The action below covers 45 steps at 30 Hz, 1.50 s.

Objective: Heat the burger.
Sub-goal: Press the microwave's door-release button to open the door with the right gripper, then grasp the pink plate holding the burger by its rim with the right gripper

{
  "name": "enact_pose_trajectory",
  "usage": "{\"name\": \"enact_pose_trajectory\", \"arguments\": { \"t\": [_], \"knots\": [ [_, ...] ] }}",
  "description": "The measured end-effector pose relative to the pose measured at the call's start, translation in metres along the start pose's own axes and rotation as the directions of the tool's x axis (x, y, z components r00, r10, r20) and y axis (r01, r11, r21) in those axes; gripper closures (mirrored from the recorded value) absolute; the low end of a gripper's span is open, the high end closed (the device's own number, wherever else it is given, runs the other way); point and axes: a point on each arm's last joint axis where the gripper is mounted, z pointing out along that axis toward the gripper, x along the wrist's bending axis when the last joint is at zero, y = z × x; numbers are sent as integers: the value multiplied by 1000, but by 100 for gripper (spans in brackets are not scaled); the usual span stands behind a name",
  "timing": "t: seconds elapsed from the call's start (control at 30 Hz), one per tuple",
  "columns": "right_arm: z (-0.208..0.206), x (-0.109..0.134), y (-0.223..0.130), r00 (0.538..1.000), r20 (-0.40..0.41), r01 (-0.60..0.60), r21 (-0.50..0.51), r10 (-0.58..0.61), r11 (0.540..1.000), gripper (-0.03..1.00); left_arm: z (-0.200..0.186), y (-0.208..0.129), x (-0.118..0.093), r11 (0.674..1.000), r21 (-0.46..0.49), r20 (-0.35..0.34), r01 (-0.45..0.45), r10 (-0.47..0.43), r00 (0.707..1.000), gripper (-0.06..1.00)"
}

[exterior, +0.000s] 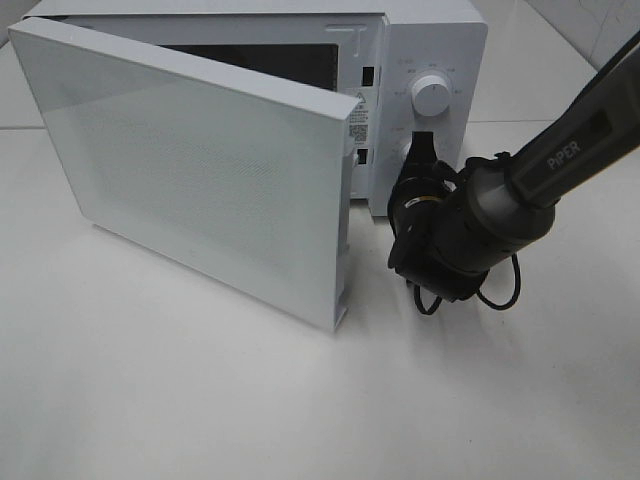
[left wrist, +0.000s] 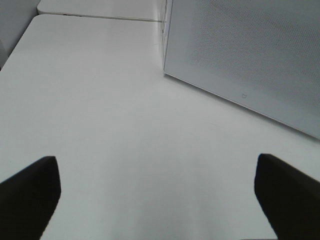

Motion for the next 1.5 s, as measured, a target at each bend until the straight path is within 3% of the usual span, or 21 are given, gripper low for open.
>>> {"name": "enact_pose_trajectory", "arguments": {
  "t": [0.83, 1.0, 1.37, 1.43, 1.5],
  "knots": [
    [-5, 3, 3, 999, 20, 30, 34, -31, 999, 96, 0, 0, 0, 1000, 0, 0, 0, 0, 1000, -3],
    [-12, 9, 6, 989, 77, 120, 104, -128, 987, 96, 0, 0, 0, 1000, 0, 0, 0, 0, 1000, -3],
    [-30, 14, 11, 951, 83, 280, 185, -299, 942, 96, 0, 0, 0, 1000, 0, 0, 0, 0, 1000, -3],
    [-41, 8, 14, 903, 117, 372, 263, -412, 890, 96, 0, 0, 0, 1000, 0, 0, 0, 0, 1000, -3],
    [-44, 6, 14, 887, 120, 400, 283, -446, 872, 96, 0, 0, 0, 1000, 0, 0, 0, 0, 1000, -3]
  ]
}}
